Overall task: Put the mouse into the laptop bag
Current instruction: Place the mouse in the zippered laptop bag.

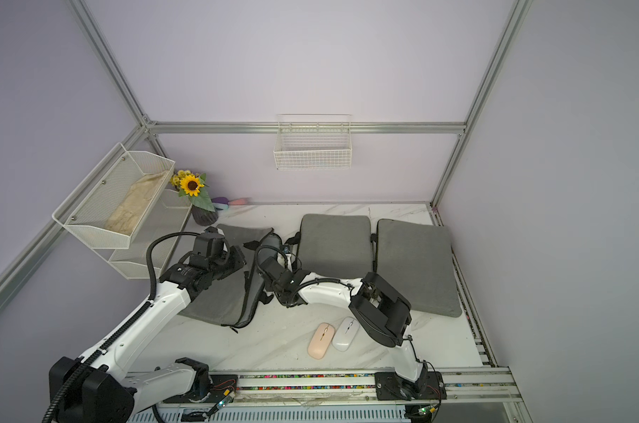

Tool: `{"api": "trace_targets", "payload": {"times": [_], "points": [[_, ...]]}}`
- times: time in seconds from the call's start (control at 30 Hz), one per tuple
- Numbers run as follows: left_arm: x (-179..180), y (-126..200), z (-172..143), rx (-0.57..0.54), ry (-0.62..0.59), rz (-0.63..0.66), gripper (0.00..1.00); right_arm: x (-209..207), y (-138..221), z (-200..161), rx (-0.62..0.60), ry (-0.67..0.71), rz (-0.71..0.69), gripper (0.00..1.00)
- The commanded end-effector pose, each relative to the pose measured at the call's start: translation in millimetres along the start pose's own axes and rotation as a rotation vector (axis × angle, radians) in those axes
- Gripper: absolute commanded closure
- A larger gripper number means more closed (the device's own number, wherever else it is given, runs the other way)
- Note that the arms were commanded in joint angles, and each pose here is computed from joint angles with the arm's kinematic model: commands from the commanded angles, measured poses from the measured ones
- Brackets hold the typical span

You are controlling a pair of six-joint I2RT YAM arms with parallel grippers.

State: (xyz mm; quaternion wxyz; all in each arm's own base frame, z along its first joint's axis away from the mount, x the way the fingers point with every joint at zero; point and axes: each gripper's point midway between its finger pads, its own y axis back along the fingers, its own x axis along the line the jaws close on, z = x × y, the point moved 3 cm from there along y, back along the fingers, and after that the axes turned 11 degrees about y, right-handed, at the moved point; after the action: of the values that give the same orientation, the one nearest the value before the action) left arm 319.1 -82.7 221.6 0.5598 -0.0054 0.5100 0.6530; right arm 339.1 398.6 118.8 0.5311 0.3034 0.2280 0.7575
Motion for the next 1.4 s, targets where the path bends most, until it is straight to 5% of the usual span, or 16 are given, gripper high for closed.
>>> {"api": "trace_targets", "payload": {"times": [0.0, 0.37, 0.6, 0.77, 1.13, 1.37], "points": [[-4, 6, 5, -0.037, 0.001, -0.059, 1.00, 3, -26, 24, -0.029, -0.025, 0.053, 0.54], [-7, 8, 4, -0.032, -0.004, -0.082, 1.00, 2, -77, 75, -0.091, -0.155, 0.192, 0.55], [-7, 9, 4, -0.038, -0.002, -0.090, 1.00, 11, -95, 66, -0.081, -0.218, 0.255, 0.54], [-7, 8, 4, -0.039, -0.005, -0.093, 1.00, 18, -103, 61, -0.057, -0.241, 0.283, 0.38], [-6, 12, 6, -0.054, -0.002, -0.091, 1.00, 25, -74, 66, -0.058, -0.210, 0.345, 0.24], [-6, 14, 6, -0.063, 0.001, -0.098, 1.00, 6, -43, 56, -0.092, -0.216, 0.335, 0.39]]}}
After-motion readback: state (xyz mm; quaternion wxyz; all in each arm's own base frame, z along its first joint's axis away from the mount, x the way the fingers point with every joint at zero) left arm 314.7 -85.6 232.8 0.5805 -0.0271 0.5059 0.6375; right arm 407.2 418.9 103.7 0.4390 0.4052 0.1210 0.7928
